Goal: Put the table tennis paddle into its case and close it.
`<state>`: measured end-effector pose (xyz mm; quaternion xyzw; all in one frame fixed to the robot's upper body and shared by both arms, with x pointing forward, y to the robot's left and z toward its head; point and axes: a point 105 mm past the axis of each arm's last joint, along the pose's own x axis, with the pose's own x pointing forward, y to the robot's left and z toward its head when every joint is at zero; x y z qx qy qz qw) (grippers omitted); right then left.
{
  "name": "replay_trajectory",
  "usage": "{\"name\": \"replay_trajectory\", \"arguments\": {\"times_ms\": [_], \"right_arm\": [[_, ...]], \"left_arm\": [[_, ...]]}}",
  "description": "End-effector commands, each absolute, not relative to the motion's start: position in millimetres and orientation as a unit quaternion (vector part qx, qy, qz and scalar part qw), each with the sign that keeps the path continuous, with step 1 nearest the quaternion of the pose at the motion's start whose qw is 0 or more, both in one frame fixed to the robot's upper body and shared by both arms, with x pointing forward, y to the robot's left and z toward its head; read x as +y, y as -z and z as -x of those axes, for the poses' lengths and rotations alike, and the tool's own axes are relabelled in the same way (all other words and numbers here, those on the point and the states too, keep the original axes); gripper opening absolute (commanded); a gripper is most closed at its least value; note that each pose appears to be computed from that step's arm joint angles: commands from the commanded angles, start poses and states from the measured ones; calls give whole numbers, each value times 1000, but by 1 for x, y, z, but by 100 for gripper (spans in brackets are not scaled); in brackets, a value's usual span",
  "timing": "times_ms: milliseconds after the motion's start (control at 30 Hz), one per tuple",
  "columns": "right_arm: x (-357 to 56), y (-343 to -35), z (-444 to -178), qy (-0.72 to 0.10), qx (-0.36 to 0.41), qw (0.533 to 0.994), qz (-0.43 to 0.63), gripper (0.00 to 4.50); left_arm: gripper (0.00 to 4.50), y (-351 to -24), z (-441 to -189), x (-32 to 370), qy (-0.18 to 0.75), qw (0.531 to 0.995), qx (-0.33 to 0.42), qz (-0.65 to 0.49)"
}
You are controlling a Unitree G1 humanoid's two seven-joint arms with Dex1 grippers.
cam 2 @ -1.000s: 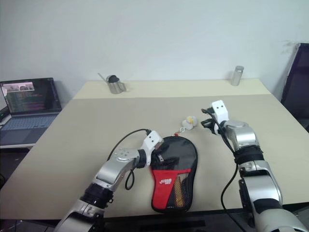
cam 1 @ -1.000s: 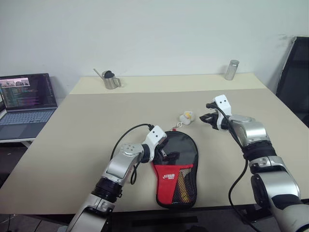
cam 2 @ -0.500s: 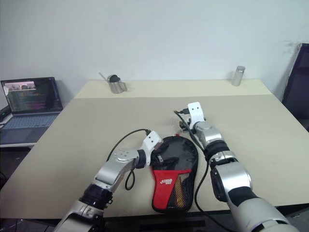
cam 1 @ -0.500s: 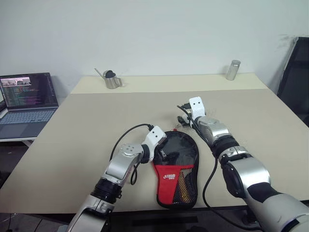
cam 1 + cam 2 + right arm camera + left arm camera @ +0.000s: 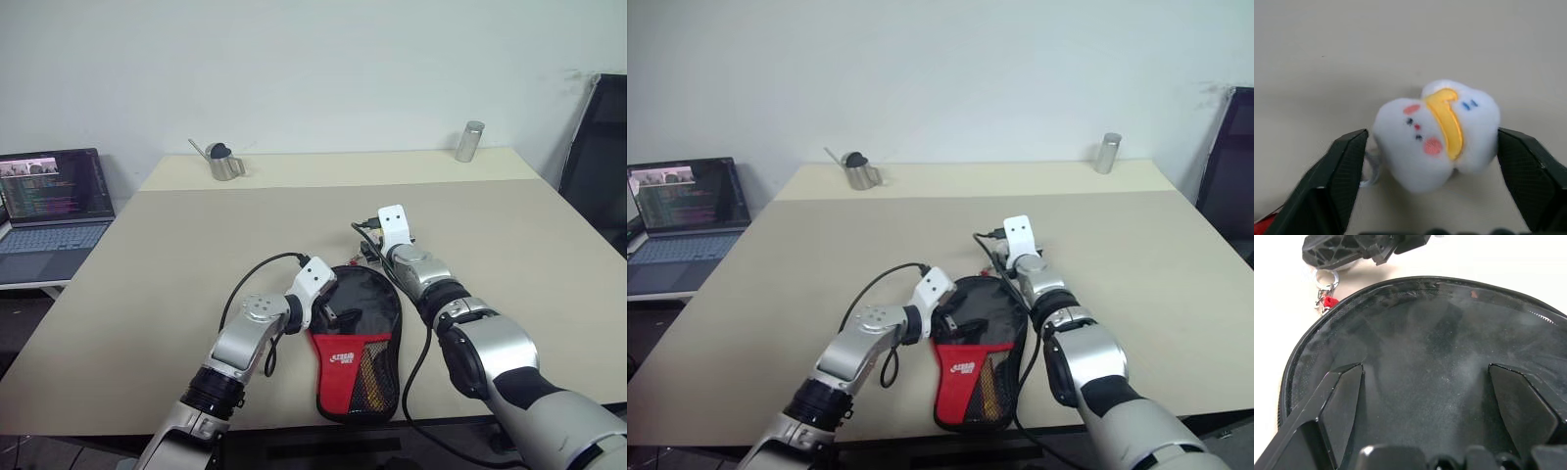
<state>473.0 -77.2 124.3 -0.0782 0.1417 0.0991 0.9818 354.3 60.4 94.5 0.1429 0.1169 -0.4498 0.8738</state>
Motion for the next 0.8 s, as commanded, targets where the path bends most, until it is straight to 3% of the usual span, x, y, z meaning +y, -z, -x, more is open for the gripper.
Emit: {"name": "replay_trajectory", "arguments": {"times_ms": [33, 200, 367, 800], "right_arm": [[-71, -143, -477, -98, 113, 986, 70, 316], [-75, -148, -479, -95, 112, 987, 59, 141], [-96, -149, -481, -84, 113, 987, 76, 21], [-157, -151, -473, -124, 134, 968, 170, 4]], "left_arm": [[450, -101, -354, 64, 443, 879, 105, -143], [450, -101, -353, 64, 442, 880, 106, -138], [450, -101, -353, 63, 444, 879, 107, -136], [450, -98, -355, 59, 453, 874, 111, -137]]}}
